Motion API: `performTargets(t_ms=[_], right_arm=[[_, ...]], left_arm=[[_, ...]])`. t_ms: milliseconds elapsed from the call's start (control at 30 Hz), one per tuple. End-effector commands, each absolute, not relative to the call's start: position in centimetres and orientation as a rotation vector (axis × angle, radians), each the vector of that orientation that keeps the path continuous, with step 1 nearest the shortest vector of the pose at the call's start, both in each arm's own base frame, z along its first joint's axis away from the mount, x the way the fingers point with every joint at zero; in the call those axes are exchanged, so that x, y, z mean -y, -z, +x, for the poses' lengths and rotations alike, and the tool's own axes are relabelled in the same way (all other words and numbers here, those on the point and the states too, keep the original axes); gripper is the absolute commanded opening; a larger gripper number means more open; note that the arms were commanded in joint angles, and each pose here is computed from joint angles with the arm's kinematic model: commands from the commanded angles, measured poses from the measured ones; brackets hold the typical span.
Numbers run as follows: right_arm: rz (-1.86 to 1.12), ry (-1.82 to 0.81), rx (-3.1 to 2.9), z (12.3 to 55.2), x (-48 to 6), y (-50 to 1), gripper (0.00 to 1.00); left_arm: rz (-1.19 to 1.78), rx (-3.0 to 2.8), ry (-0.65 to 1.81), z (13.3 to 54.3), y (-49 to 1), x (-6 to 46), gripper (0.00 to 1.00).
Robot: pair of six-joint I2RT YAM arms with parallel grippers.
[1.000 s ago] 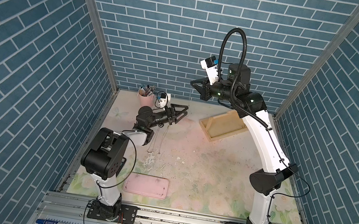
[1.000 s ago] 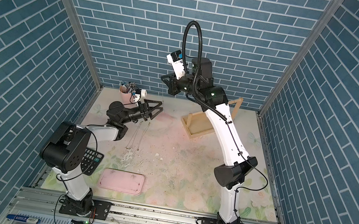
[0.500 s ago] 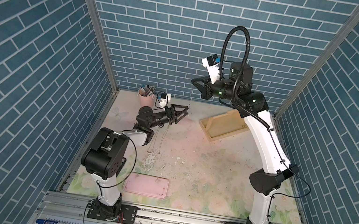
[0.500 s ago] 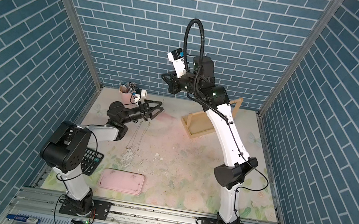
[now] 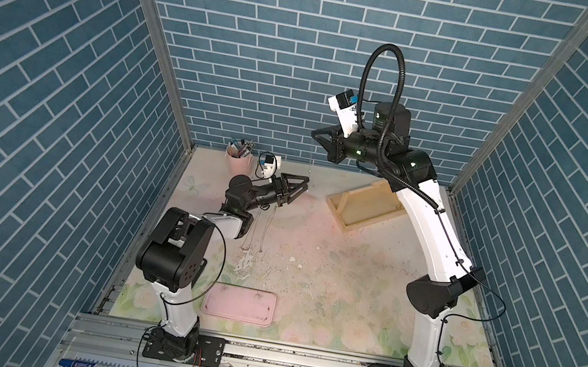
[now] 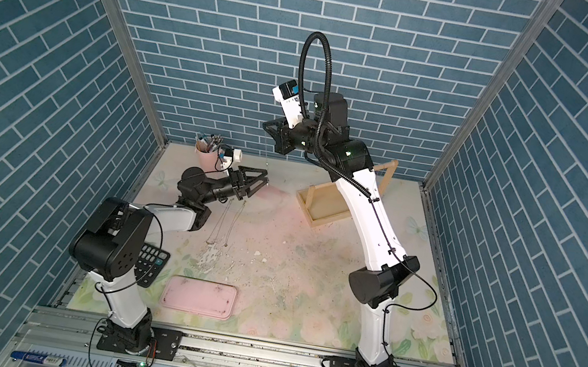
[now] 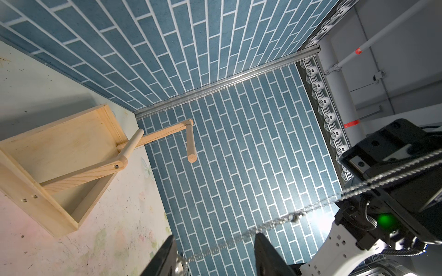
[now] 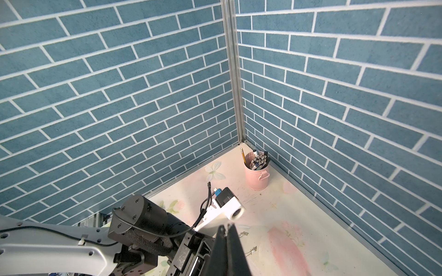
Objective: Take the necklace off the jewelry display stand
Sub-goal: Place the necklace at the center of the board.
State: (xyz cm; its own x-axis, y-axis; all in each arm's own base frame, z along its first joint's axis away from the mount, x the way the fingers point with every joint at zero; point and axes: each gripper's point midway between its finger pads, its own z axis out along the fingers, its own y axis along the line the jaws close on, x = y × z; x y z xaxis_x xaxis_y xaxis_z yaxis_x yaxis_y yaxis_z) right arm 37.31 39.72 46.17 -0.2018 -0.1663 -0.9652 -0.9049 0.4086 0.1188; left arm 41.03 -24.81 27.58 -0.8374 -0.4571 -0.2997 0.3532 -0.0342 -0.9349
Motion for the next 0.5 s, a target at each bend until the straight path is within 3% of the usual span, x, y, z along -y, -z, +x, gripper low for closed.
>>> performTargets(t_ms=[0,467], right_arm=[[-0.995,-0.903,-1.592,36.59,-40.07,-47.17,0.0],[-1.001,-0.905,-1.588,36.38,-40.41,-47.21,0.0]], left_arm=[[-0.062,-1.686,1.92,40.68,-27.71,25.15,0.53],[-0.051,-1.688,1.925,40.52,-27.74,25.49,0.51]])
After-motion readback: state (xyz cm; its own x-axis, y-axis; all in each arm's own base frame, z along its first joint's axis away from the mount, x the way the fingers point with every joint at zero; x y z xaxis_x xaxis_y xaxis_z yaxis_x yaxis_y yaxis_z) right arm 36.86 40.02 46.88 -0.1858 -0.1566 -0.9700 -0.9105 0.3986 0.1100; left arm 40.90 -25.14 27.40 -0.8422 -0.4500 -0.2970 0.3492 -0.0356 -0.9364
